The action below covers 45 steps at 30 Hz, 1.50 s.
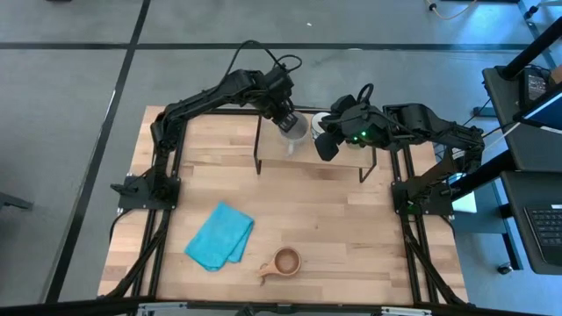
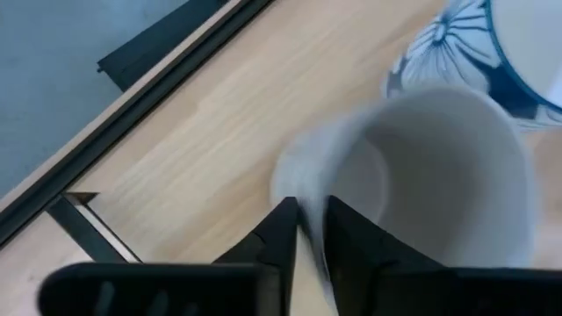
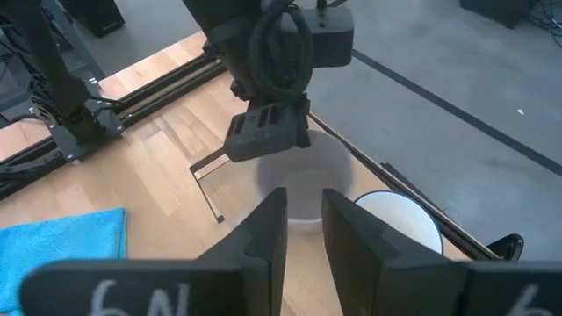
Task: Stack small to large cups/mugs on shelf
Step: Put the gray mug on the shelf, then remove the blue mug from the shelf
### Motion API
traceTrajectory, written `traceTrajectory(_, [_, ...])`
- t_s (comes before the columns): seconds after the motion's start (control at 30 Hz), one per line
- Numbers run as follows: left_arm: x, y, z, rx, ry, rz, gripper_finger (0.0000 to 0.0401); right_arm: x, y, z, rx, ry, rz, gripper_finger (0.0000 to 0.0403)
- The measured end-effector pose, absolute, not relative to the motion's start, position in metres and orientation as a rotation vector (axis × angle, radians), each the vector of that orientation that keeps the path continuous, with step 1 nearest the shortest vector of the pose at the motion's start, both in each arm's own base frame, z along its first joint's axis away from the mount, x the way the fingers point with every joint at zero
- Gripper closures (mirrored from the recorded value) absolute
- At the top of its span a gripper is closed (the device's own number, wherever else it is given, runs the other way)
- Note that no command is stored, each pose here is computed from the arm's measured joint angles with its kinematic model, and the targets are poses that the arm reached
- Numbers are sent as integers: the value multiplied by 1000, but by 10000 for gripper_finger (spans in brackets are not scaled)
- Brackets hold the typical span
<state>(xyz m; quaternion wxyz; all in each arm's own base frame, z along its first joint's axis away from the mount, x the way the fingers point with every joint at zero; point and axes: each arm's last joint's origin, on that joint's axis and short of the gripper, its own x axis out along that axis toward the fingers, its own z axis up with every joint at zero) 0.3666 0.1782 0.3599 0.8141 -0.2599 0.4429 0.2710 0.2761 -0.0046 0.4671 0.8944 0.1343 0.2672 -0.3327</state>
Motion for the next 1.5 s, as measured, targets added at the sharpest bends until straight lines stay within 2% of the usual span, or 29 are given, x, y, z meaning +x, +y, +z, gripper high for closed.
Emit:
traceTrajectory(0.67, [364, 180, 363, -522, 943, 559, 338, 276, -5, 467, 297, 547, -696, 327])
traceTrajectory(1.07, [341, 178, 388, -477, 906, 592, 337, 268, -8, 460, 239, 635, -763, 327])
traceTrajectory(1.3, [335, 171, 398, -474, 880, 571, 337, 253, -51, 447, 493, 779, -928, 327])
traceTrajectory(1.5, [338, 164, 396, -463, 905, 512, 337, 265, -82, 438, 566, 834, -843, 327])
